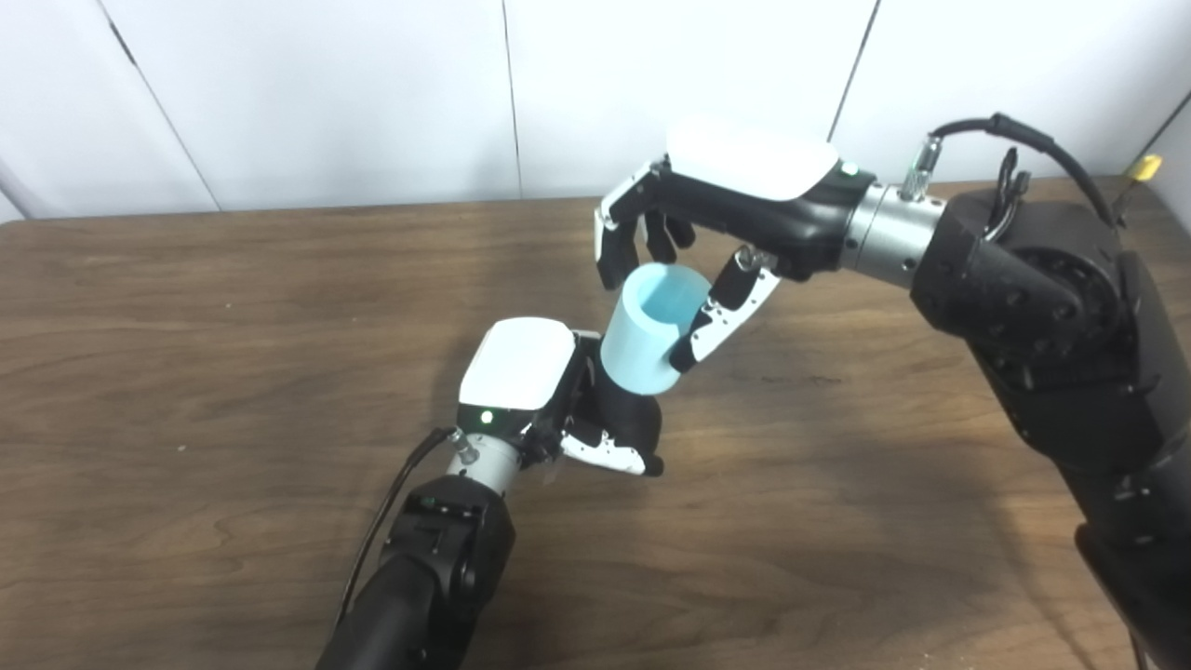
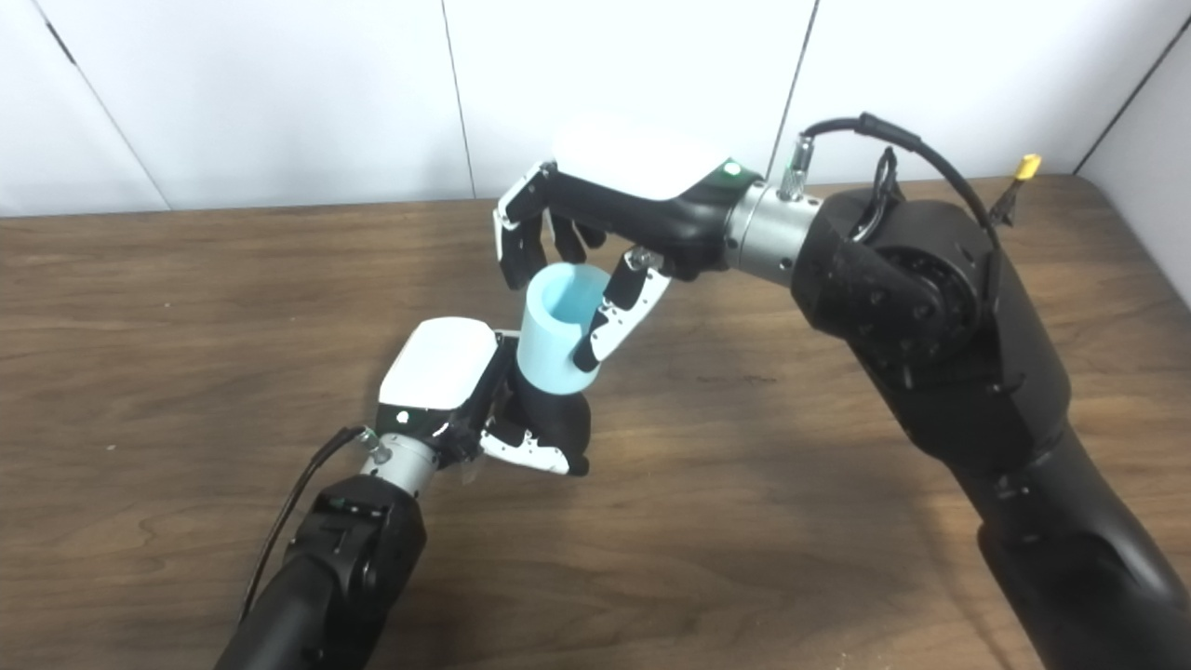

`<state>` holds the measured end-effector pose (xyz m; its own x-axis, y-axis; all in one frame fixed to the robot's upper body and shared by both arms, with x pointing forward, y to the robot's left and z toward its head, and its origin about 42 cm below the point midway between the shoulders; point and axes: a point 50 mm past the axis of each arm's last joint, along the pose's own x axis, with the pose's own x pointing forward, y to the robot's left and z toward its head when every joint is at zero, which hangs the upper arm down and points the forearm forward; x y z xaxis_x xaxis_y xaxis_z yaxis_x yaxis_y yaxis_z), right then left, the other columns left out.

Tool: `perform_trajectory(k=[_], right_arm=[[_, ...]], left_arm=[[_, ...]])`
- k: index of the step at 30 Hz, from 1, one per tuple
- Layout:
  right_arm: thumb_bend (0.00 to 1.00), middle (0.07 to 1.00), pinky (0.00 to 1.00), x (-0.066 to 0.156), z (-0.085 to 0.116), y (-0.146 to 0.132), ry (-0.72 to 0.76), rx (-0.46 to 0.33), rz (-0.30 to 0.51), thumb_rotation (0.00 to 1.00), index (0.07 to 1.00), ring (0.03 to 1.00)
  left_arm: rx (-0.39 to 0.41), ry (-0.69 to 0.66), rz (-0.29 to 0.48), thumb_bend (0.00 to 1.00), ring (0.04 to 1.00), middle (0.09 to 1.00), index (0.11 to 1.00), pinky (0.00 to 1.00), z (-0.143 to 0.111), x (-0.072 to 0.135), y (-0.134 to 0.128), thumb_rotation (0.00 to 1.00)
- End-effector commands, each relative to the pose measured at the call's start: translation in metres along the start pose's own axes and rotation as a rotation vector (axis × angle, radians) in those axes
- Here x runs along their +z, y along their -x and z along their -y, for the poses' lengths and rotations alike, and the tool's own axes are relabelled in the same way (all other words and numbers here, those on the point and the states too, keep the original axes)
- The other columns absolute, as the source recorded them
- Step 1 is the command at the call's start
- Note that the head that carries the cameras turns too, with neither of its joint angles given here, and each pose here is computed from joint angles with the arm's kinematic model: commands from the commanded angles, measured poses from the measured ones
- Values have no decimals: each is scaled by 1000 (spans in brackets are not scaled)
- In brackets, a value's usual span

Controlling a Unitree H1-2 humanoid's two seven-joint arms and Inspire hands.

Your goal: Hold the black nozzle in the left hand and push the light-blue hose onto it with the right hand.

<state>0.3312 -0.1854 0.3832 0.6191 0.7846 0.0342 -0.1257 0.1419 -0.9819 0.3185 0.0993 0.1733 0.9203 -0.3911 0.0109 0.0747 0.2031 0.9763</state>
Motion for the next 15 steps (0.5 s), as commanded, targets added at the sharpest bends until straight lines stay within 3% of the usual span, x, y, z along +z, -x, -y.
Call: perform_trajectory(k=[1,15], right_arm=[[496,513,312,2,15,0,45,-61,16,0,504,396],[497,492,326,1,18,-6,55,-57,-3,0,517,388]], left_arm=[[12,-22,7,498,544,513,449,526,-5,4,-3,0],[6,-29,9,498,547,514,447,536,-5,9,0,0]])
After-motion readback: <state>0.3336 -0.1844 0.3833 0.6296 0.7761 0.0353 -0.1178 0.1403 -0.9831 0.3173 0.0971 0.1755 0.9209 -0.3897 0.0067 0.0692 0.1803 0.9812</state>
